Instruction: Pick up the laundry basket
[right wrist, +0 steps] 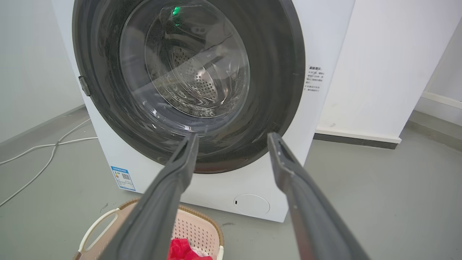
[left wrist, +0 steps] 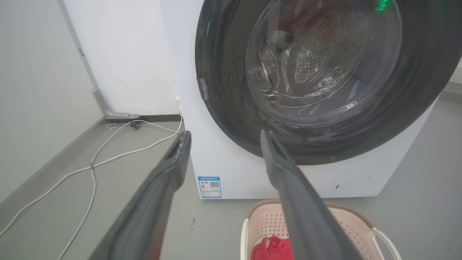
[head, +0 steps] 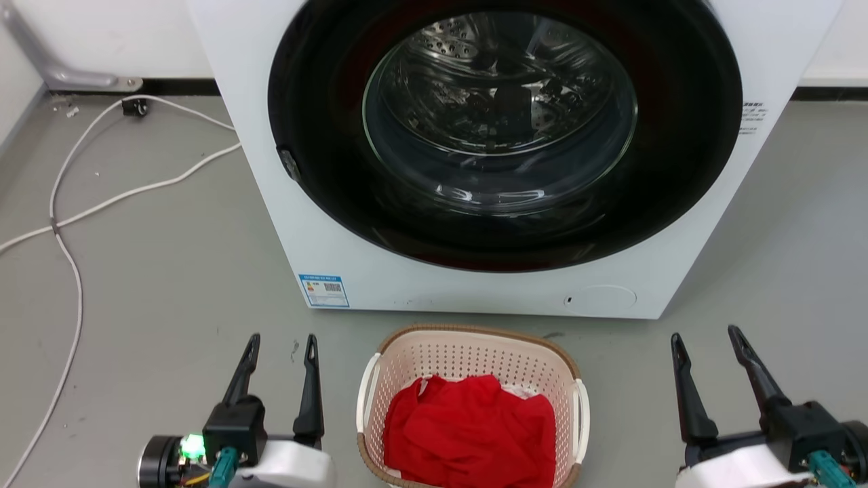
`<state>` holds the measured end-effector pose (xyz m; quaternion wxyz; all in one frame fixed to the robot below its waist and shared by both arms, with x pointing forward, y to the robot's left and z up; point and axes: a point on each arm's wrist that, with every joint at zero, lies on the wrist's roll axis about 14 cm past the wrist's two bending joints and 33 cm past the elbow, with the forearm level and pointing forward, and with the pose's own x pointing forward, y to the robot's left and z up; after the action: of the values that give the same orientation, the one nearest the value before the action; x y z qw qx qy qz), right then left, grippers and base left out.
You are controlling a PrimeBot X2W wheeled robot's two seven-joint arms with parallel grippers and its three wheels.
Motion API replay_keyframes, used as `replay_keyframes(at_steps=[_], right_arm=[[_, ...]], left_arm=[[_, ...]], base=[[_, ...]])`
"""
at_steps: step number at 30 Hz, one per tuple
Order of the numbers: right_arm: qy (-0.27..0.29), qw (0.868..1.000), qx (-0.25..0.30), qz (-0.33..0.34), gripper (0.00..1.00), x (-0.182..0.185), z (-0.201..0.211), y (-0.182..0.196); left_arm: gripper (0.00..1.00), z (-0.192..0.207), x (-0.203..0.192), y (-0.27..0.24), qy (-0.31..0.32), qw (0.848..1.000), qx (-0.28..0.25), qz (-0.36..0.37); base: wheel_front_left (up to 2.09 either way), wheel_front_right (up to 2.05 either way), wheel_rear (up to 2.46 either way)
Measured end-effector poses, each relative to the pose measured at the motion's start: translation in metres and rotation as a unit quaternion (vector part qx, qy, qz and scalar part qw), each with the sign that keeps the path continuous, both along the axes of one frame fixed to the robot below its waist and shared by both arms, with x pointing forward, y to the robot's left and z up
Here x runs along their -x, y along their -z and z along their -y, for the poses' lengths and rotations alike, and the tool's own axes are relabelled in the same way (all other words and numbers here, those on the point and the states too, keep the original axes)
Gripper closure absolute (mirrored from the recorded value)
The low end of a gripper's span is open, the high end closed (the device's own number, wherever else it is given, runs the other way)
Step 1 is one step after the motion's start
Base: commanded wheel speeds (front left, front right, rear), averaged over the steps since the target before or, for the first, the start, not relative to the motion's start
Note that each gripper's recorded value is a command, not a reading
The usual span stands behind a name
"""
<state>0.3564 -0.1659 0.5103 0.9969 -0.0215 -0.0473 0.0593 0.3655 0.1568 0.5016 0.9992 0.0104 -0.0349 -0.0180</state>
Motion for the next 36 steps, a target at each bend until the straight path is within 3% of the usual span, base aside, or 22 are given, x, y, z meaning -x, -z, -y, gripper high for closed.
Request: replay_keyframes(at_steps=[11,20,26,36], right_arm=[[-0.021,0.999,0.026,-0.015,0.0,-0.054,-0.013,0.015],[-0.052,0.991,0.059,-0.112,0.0,-0.106,-0.03,0.091],[-0.07,0.971,0.079,-0.214,0.0,-0.117,-0.032,0.167],[-0.084,0.931,0.096,-0.343,0.0,-0.111,-0.027,0.262]], left_arm=[[0.0,0.008,-0.061,0.007,0.031,0.999,0.01,-0.009],[0.0,0.011,-0.12,0.076,0.064,0.993,-0.025,-0.1],[0.0,0.018,-0.144,0.139,0.092,0.979,-0.041,-0.178],[0.0,0.026,-0.136,0.253,0.129,0.931,-0.056,-0.336]], base=[[0.0,0.0,0.0],[0.0,0.0,0.0],[0.0,0.0,0.0],[0.0,0.0,0.0]])
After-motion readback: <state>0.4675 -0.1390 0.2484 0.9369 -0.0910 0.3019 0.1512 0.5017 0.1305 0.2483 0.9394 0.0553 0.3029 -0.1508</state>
